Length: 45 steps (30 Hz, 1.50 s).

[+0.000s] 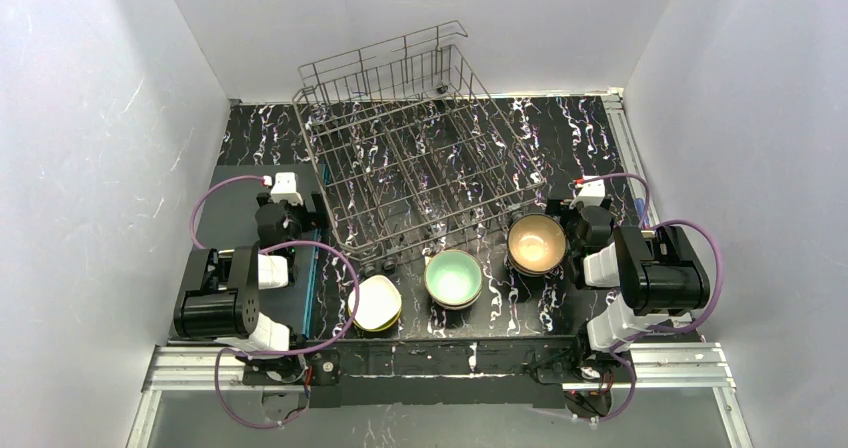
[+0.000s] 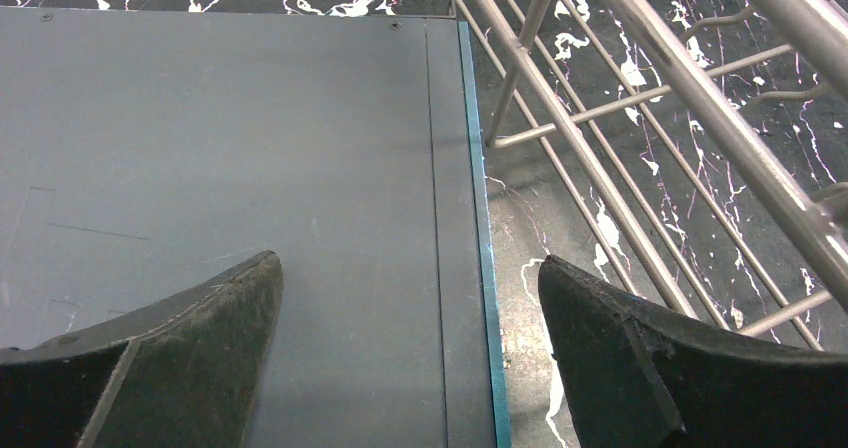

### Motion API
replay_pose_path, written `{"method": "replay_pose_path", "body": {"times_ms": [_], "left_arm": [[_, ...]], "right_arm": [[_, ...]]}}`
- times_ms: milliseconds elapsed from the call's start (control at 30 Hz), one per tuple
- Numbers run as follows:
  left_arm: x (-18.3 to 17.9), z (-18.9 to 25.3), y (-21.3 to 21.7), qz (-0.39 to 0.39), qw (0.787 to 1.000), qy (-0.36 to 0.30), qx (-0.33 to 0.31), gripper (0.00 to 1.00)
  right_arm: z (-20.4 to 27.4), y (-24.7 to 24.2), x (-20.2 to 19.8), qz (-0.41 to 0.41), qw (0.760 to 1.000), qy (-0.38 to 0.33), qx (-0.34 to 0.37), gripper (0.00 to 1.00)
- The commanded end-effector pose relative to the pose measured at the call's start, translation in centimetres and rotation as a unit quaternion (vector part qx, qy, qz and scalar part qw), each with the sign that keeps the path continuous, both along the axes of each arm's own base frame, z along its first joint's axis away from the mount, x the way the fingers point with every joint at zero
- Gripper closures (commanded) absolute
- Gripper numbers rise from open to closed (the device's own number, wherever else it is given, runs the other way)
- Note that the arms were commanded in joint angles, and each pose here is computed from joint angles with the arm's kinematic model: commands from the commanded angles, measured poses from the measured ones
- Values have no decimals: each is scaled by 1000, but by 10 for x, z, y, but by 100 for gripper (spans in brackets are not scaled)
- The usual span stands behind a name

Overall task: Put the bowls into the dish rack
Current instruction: Adjust the dish rack at the center of the board.

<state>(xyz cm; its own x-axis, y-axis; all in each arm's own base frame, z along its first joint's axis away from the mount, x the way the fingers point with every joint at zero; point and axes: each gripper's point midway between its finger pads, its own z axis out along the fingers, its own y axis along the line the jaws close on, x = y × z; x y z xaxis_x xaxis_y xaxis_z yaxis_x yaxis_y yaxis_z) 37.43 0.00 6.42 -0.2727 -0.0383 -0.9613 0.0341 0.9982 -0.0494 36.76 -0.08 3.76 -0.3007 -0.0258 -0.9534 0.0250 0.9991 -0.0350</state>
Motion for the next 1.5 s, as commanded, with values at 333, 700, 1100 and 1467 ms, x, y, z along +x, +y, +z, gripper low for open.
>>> {"method": "replay_pose_path", "body": {"times_ms": [333,700,1100,1467], "left_arm": [[-4,26,20,70,997,26,-7,2],[-77,75,46,323,909,202,-167,2],[-78,106,3,218,919,241,-223,2],[-91,141,-8,183,932,172,-261,2]], "right_arm": [[35,15,27,43,999,9,-7,1],[81,-1,24,-108,981,46,157,1],[119,54,25,1,957,115,265,1],[153,92,40,107,937,97,319,1]]}}
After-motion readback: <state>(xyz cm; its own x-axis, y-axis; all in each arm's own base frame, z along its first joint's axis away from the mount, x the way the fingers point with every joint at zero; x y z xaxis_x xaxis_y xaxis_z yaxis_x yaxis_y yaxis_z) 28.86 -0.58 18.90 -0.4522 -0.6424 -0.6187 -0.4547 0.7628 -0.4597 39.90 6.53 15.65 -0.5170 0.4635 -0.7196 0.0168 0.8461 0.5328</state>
